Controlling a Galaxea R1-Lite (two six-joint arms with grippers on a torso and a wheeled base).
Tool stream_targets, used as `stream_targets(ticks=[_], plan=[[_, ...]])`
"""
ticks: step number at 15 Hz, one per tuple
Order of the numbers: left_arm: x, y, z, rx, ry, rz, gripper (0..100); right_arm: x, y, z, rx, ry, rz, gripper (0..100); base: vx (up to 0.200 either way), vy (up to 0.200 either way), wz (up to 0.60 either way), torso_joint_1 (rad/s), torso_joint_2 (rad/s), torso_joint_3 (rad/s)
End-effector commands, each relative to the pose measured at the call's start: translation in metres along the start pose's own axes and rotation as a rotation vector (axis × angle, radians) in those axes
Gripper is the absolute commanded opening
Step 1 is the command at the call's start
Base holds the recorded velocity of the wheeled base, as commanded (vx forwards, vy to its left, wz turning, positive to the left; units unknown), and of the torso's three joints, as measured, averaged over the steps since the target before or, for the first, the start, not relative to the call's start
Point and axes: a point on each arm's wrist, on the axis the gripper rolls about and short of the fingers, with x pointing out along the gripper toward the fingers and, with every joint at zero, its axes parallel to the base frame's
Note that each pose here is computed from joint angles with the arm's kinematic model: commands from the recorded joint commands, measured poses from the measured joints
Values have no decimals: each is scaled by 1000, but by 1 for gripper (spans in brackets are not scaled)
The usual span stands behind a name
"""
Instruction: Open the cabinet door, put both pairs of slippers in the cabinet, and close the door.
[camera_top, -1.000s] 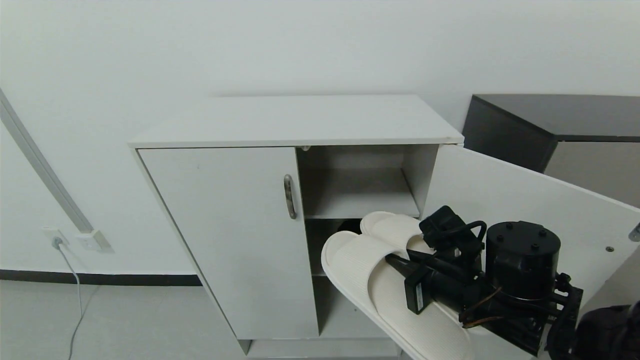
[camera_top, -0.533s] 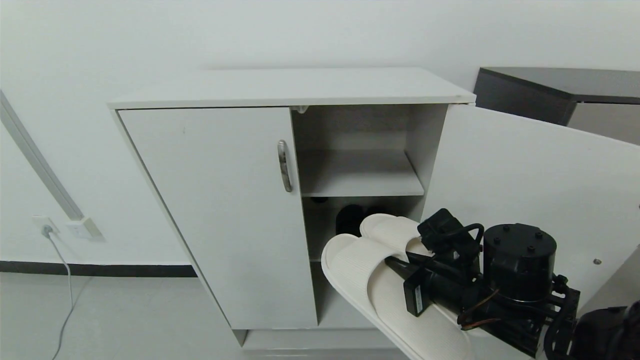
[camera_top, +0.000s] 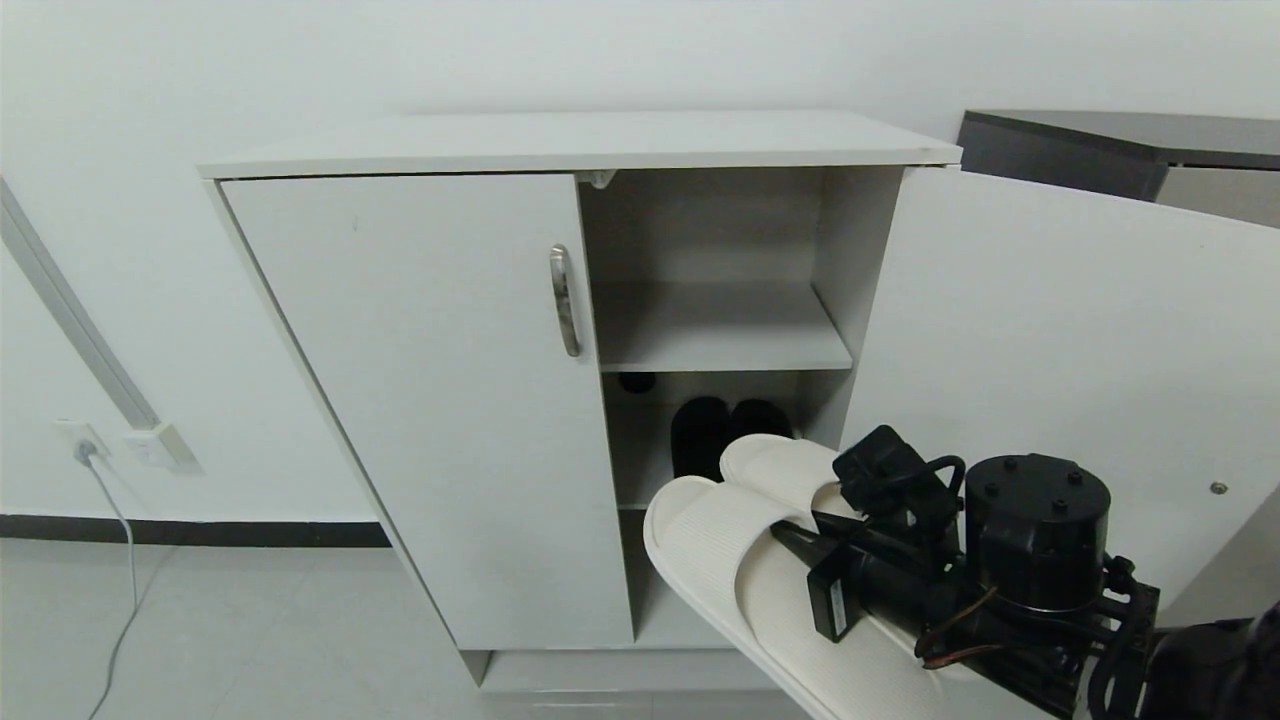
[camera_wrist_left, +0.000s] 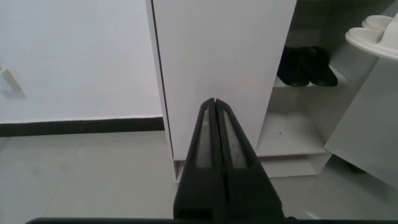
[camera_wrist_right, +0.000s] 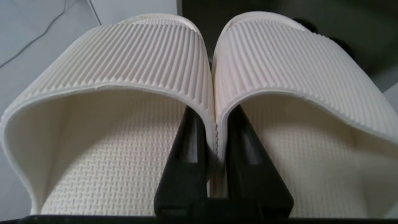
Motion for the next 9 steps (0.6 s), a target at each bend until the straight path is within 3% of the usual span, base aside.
stream_targets(ticks=[1,6,9], plan=[[0,0,0,-1,1,0,0,0,0,0,-1,1,0,0,0,0,0,0,0,0],[0,0,0,-1,1,0,0,11,2,-3,-1,-29,-34,0,0,0,0,1,80,63],[0,0,0,-1,1,0,0,35,11,4,8,-51,-251,0,0,67,0,1,9,9]])
